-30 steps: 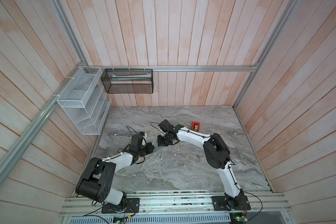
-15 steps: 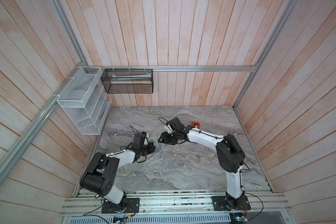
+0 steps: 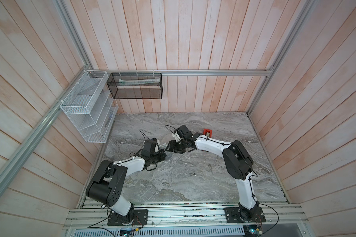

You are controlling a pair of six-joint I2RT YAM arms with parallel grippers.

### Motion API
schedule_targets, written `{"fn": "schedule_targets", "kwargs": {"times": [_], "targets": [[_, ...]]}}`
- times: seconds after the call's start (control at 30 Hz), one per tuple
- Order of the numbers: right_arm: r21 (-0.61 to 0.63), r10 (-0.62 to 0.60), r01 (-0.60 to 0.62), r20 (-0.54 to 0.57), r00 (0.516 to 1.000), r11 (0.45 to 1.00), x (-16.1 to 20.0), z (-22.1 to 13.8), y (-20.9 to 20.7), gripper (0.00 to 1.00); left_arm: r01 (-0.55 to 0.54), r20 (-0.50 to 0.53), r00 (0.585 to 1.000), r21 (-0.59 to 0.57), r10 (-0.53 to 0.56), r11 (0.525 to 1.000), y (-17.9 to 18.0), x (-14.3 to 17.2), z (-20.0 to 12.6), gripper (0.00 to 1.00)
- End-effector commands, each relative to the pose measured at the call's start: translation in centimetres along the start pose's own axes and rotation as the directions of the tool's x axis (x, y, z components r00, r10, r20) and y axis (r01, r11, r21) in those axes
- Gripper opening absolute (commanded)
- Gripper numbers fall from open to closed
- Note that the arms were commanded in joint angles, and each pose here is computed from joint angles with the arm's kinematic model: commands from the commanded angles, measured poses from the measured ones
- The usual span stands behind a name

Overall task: Wrap bowls in bubble wrap
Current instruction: Wrap the bowl in bubble wrap.

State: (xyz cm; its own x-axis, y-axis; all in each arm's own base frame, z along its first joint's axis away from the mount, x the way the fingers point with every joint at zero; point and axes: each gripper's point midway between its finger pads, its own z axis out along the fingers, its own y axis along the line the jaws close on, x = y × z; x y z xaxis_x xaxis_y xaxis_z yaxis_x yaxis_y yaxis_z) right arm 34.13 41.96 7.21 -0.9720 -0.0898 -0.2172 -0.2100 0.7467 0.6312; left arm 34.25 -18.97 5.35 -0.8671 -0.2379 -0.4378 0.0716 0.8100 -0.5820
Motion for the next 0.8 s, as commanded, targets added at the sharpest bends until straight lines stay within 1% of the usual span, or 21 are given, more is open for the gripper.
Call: {"fn": "schedule_targets", "kwargs": {"times": [0.0, 0.1, 0.2, 0.33, 0.37, 0.43, 0.53, 0.57, 0.63, 0.77], "targets": [[0.033, -0.018, 0.019, -0.033, 0.999, 0.999, 0.6, 1.4, -0.5, 0.54, -0.012, -0.030, 0.999, -0.006, 0.012, 1.000, -0.1, 0.5, 0.7, 0.02], [0.059, -0.024, 0.027, -0.042, 0.999, 0.998, 0.7, 2.2, -1.0, 0.47, -0.011, -0.034, 0.999, -0.004, 0.011, 1.000, -0.1, 0.6, 0.9, 0.02], [0.106, -0.028, 0.034, -0.050, 0.998, 0.994, 1.0, 3.1, -2.1, 0.34, -0.009, -0.023, 1.000, 0.003, 0.009, 1.000, -0.3, 0.3, 0.7, 0.02], [0.145, -0.024, 0.033, -0.064, 0.998, 0.989, 1.3, 4.2, -3.4, 0.28, -0.015, 0.002, 1.000, 0.005, 0.015, 1.000, -0.7, -0.2, 0.0, 0.05], [0.155, -0.025, 0.034, -0.065, 0.998, 0.987, 1.4, 4.4, -3.6, 0.27, -0.018, 0.008, 1.000, 0.000, 0.018, 1.000, -0.7, -0.3, -0.2, 0.07], [0.179, -0.033, 0.044, -0.066, 0.997, 0.983, 1.5, 4.7, -3.9, 0.22, -0.021, 0.016, 1.000, -0.013, 0.021, 1.000, -0.6, -0.4, -0.6, 0.10], [0.197, -0.041, 0.054, -0.069, 0.997, 0.979, 1.6, 5.0, -4.1, 0.20, -0.023, 0.036, 0.999, -0.019, 0.024, 1.000, -0.6, -0.7, -1.2, 0.17], [0.199, -0.046, 0.058, -0.066, 0.997, 0.978, 1.5, 5.0, -3.9, 0.18, -0.025, 0.045, 0.999, -0.016, 0.025, 1.000, -0.8, -0.9, -1.5, 0.19], [0.204, -0.049, 0.059, -0.057, 0.997, 0.977, 1.3, 5.0, -3.9, 0.10, -0.020, 0.066, 0.998, -0.020, 0.022, 1.000, -0.8, -1.3, -2.2, 0.25], [0.230, -0.055, 0.066, -0.057, 0.997, 0.971, 1.2, 5.2, -4.2, 0.06, -0.023, 0.135, 0.990, -0.036, 0.028, 0.999, -1.1, -2.6, -4.5, 0.38]]}}
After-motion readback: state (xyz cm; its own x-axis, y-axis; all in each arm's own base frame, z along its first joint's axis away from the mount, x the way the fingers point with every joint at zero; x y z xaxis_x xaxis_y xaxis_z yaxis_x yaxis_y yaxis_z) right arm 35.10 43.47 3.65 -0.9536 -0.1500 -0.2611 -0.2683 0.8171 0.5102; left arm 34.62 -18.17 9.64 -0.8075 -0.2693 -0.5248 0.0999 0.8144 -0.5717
